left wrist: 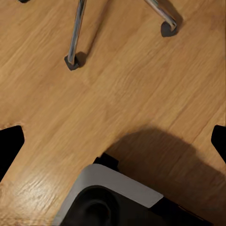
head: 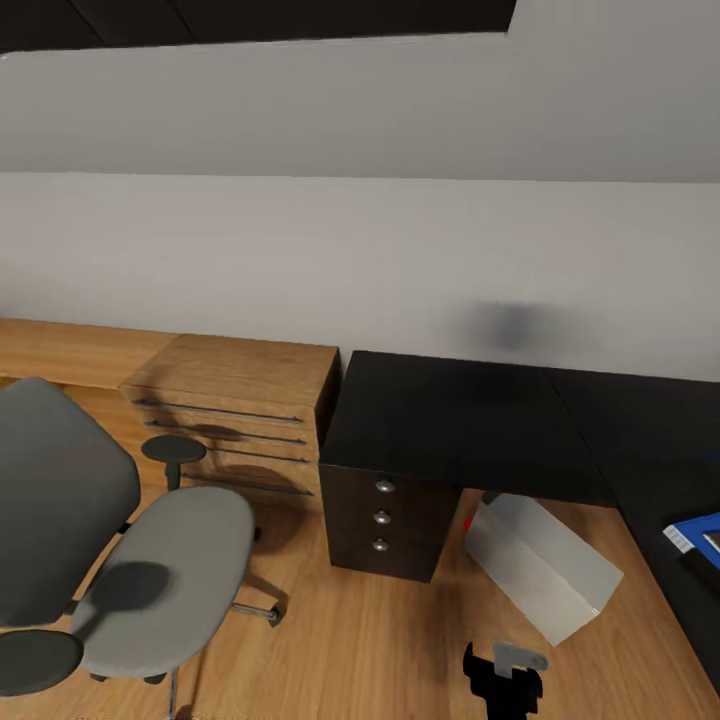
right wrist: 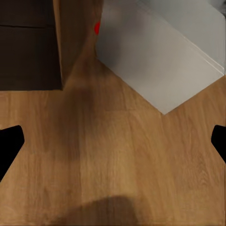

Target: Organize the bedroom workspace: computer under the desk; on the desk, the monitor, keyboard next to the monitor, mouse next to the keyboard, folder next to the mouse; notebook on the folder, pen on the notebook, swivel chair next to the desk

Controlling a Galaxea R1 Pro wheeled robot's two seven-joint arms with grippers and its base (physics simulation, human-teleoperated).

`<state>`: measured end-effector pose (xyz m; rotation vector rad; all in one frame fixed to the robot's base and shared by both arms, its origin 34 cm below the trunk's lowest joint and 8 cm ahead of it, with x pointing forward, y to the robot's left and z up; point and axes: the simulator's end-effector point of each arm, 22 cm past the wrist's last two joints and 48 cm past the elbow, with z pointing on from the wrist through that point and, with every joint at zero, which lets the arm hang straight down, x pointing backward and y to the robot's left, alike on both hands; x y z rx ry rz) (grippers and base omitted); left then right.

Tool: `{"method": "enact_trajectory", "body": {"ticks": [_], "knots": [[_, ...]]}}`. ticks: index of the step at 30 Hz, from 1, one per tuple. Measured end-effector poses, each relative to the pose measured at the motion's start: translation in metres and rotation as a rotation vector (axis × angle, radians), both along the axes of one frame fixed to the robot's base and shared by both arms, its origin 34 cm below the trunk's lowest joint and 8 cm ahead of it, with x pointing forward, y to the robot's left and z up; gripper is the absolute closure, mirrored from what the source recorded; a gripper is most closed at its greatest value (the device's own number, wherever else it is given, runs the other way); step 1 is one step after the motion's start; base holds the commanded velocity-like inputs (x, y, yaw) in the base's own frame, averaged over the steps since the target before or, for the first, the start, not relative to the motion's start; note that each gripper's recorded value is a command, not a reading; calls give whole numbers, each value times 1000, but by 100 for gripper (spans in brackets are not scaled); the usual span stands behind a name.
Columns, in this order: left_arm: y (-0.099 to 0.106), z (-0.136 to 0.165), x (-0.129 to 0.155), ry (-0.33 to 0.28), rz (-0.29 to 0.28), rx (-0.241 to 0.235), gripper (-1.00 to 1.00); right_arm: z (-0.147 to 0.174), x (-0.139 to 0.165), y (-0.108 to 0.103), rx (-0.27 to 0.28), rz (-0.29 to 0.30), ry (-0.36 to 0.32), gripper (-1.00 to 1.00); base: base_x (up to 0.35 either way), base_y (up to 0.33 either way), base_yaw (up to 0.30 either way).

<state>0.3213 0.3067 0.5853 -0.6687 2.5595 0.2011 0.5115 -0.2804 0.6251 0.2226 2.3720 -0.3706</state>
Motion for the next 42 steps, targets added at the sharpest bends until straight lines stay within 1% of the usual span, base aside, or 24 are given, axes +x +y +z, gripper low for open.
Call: {"method": "enact_trajectory", "body": {"ticks": [3,7,9,14,17,23,32,35,39,40,42], "knots": [[-5,-6,-18,37,-2,-12,-100,-8,-29,-11,-10,-4,24,-100,0,0,117],[-7,-8,-24,51,-1,-17,-100,-12,-49,-23,-19,2,43,-100,0,0,47],[-8,-9,-27,56,-1,-20,-100,-14,-54,-26,-15,13,47,-100,0,0,18],[-11,-14,-51,104,0,-29,-100,-17,-58,-32,26,66,48,-100,0,0,6],[-11,-15,-54,109,2,-29,-100,-16,-57,-33,36,75,45,-100,0,0,2],[-8,-12,-52,87,5,-17,-100,-14,-55,-31,48,84,36,-100,-51,0,0],[-7,-10,-46,70,7,-14,-100,-10,-49,-27,54,88,20,-100,-300,0,9],[-7,-9,-44,65,7,-13,-100,-7,-46,-25,54,91,6,-100,-332,0,92],[-7,-8,-42,58,8,-13,-100,-3,-42,-15,65,98,-17,-100,-264,0,156],[-6,-7,-40,48,8,-9,-100,-3,-41,-6,76,103,-22,-100,-111,0,182],[-5,-5,-36,29,9,-1,-100,-2,-39,2,87,104,-27,-100,-58,0,189]]}}
